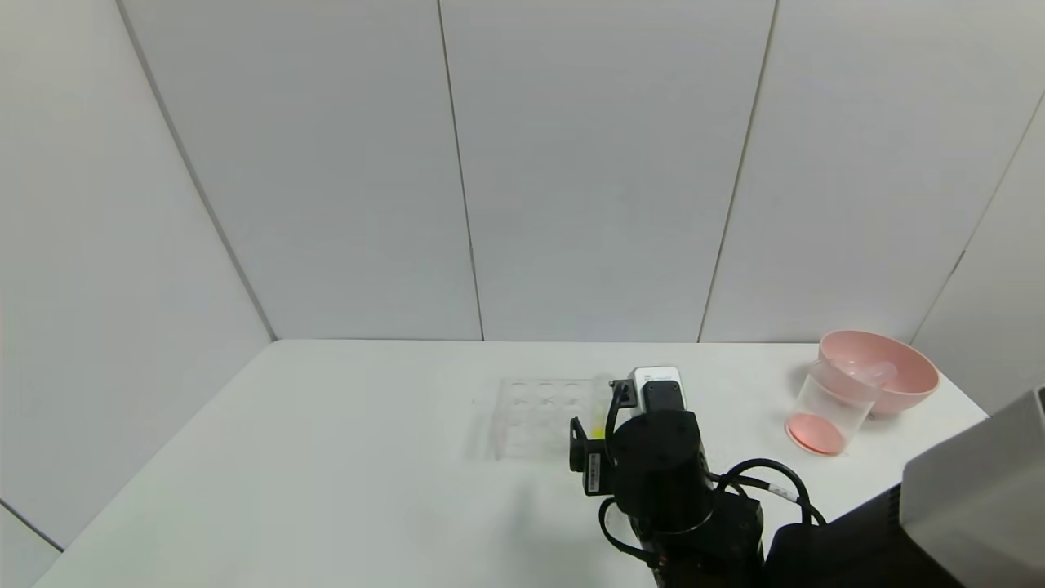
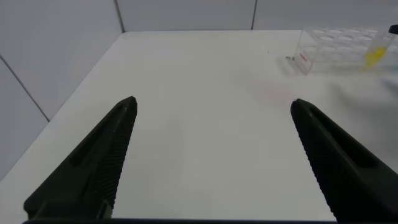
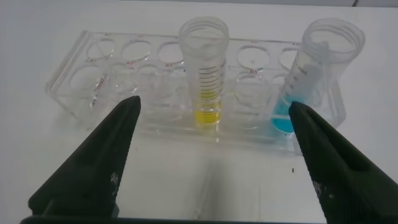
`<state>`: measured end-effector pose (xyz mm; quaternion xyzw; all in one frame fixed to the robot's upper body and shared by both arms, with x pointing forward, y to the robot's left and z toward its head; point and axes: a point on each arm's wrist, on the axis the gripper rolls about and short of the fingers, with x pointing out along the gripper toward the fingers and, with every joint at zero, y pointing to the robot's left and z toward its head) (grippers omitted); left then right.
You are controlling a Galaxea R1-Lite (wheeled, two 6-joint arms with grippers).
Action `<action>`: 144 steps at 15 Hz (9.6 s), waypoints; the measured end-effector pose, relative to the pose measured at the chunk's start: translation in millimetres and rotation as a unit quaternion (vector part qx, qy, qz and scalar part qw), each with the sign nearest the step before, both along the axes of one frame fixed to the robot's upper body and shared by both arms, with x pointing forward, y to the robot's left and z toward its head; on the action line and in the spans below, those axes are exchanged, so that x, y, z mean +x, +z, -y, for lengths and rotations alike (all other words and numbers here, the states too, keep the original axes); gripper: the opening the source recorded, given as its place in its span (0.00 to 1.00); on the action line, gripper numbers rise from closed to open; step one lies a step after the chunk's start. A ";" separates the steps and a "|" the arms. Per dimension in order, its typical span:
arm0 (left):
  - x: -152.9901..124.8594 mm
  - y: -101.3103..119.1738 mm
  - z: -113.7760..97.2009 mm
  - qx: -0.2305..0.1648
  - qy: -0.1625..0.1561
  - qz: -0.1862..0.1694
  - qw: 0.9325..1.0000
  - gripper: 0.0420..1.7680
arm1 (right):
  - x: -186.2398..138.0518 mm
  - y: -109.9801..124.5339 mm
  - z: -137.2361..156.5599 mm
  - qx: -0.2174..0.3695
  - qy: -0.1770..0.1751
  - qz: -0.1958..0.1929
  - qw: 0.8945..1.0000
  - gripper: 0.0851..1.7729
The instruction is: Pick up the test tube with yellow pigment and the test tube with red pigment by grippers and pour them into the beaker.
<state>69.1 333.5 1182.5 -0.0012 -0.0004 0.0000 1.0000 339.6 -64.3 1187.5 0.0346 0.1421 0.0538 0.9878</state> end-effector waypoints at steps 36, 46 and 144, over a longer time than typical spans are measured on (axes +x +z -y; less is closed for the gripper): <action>0.0 0.0 0.0 0.000 0.000 0.000 1.000 1.00 | 32.6 109.6 49.7 0.009 -0.014 0.120 0.993 0.23; 0.0 0.0 0.0 0.000 0.000 0.000 1.000 1.00 | 35.3 124.6 272.8 -0.118 -0.049 0.178 0.976 0.23; 0.0 0.0 0.0 0.000 0.000 0.000 1.000 1.00 | -256.7 185.8 274.7 -0.005 -0.150 0.268 0.952 0.93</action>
